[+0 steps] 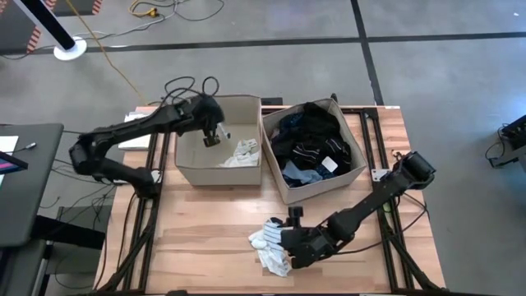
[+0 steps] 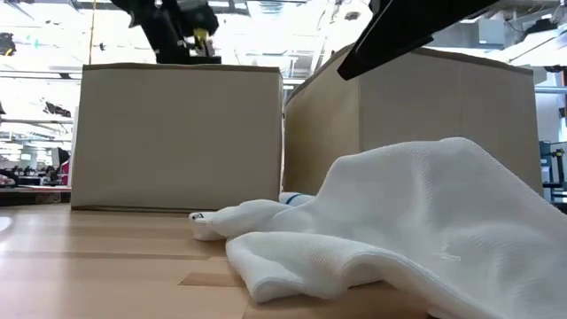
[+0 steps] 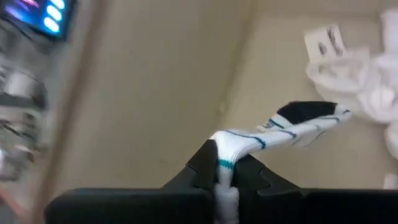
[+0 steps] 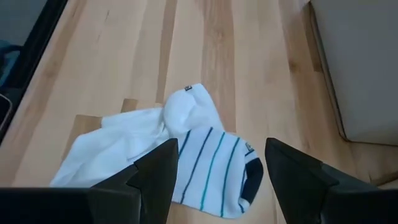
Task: Sort clothes
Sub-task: Put the right white and blue sock into the left laundry organizer, then put the white and blue sock into the left laundry organizer
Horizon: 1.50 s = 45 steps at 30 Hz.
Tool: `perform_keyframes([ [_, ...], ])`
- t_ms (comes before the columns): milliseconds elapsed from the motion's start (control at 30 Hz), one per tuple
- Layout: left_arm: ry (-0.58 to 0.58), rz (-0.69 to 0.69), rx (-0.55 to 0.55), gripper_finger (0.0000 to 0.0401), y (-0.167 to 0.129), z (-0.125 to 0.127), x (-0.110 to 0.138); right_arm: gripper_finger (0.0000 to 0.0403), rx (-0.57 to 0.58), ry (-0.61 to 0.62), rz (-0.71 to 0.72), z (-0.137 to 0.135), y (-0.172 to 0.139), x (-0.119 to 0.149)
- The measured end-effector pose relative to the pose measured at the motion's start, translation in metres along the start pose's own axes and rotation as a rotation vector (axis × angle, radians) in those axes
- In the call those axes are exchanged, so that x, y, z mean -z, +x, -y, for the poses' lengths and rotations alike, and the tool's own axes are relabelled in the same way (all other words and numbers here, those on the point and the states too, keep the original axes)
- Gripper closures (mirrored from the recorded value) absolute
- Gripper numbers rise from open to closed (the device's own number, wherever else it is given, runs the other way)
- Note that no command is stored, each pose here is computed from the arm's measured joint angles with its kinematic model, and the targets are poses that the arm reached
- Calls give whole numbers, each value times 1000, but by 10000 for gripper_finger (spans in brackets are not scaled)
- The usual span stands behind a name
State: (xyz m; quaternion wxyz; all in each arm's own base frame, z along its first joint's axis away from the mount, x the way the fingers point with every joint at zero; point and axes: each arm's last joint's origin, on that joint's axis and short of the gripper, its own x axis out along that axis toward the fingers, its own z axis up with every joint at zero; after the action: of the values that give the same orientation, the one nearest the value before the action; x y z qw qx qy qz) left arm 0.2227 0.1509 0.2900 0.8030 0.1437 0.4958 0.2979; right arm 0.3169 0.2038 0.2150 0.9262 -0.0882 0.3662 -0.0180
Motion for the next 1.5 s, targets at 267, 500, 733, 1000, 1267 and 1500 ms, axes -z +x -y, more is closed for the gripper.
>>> perform_keyframes([
  [267, -44, -147, 196, 346, 43, 8, 12, 148, -25, 41, -12, -1, 7, 15],
  [500, -56, -96, 203, 298, 38, 8, 7, 148, -41, 66, -10, 2, 15, 27],
  [733, -108, 31, 218, 243, 9, -1, 5, 148, -39, 107, 2, 8, 26, 43],
  [1000, -152, 226, 338, 206, -33, -5, 5, 148, -58, 168, 19, 16, 35, 59],
  [1267, -140, 422, 462, 205, -78, 3, 6, 148, -59, 188, 34, 20, 40, 70],
  [1500, -53, 619, 537, 205, -117, 21, 1, 162, -54, 179, 3, 17, 68, 85],
])
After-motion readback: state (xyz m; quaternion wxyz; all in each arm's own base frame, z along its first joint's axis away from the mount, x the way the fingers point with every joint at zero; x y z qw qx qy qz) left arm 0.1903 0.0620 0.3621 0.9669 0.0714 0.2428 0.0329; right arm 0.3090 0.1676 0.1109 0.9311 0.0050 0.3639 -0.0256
